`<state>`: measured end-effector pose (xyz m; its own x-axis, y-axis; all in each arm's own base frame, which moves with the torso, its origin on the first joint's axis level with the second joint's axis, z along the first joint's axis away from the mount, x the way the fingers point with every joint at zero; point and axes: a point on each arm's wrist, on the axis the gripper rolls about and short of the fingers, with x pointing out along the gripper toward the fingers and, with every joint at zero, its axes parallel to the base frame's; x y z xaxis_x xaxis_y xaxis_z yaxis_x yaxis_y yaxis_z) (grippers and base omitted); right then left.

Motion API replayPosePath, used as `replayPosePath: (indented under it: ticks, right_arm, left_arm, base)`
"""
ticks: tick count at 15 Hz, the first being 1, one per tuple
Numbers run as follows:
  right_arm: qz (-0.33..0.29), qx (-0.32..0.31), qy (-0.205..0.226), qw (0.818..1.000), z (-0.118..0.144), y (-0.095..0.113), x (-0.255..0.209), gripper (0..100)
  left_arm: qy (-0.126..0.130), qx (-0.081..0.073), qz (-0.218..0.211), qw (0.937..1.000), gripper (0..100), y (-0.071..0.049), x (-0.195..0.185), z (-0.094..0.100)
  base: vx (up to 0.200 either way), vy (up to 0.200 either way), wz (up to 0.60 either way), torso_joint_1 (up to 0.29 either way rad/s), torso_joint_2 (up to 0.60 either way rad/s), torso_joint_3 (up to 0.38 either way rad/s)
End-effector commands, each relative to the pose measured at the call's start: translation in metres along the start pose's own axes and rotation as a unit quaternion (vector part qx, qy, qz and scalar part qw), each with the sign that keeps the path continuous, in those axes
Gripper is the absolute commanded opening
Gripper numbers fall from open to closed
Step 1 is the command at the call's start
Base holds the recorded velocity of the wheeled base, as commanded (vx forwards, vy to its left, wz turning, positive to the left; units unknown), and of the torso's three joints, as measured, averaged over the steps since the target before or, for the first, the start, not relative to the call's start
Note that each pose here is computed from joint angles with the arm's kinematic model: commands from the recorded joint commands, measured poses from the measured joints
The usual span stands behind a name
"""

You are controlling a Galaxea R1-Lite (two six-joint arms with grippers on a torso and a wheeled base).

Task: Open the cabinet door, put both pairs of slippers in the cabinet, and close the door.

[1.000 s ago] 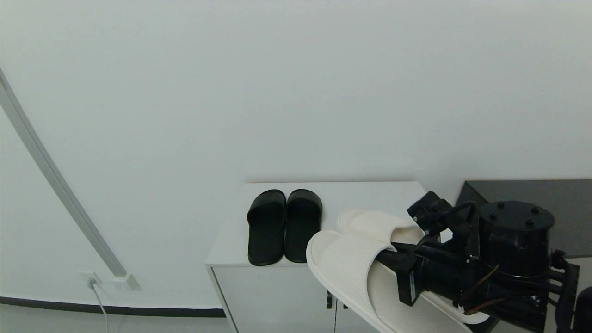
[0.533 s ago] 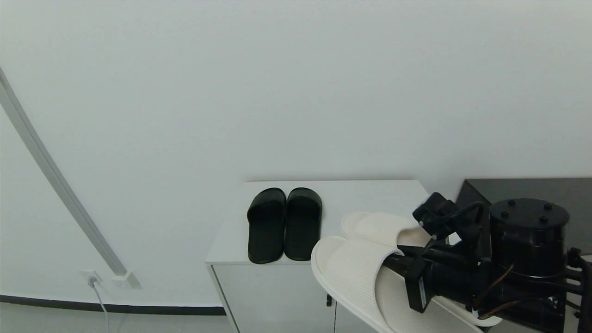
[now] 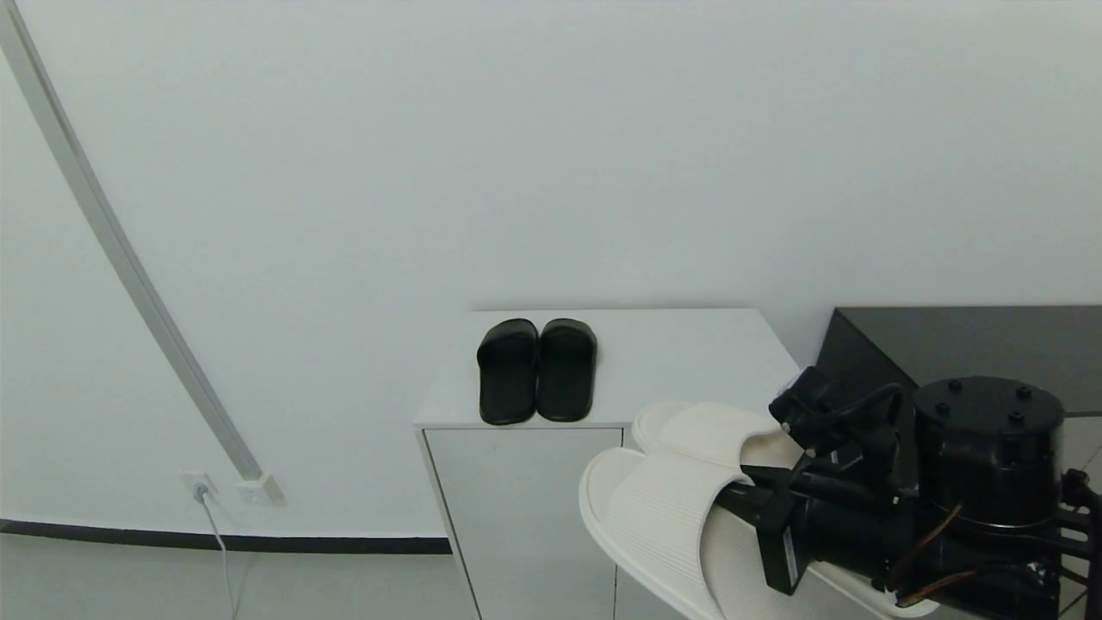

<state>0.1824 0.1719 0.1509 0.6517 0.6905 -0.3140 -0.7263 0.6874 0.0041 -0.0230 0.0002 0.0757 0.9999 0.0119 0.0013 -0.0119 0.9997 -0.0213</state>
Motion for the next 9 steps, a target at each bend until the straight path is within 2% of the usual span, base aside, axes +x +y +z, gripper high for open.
replayPosePath:
  ticks: [1,9]
  right_arm:
    - [0.000,0.000,0.003,1.000,-0.0025,0.0000,-0.0002,0]
    - [-0.006,-0.007,0.010,1.000,-0.0063,-0.0033,-0.0014,0]
  left_arm:
    - [0.001,0.000,0.001,1.0000,0,0.0000,0.0001,0.0000]
    - [0.001,0.003,0.001,1.0000,0,0.0000,0.0001,0.0000]
  base:
    - [0.000,0.000,0.00,0.000,0.00,0.000]
    - [0.000,0.000,0.00,0.000,0.00,0.000]
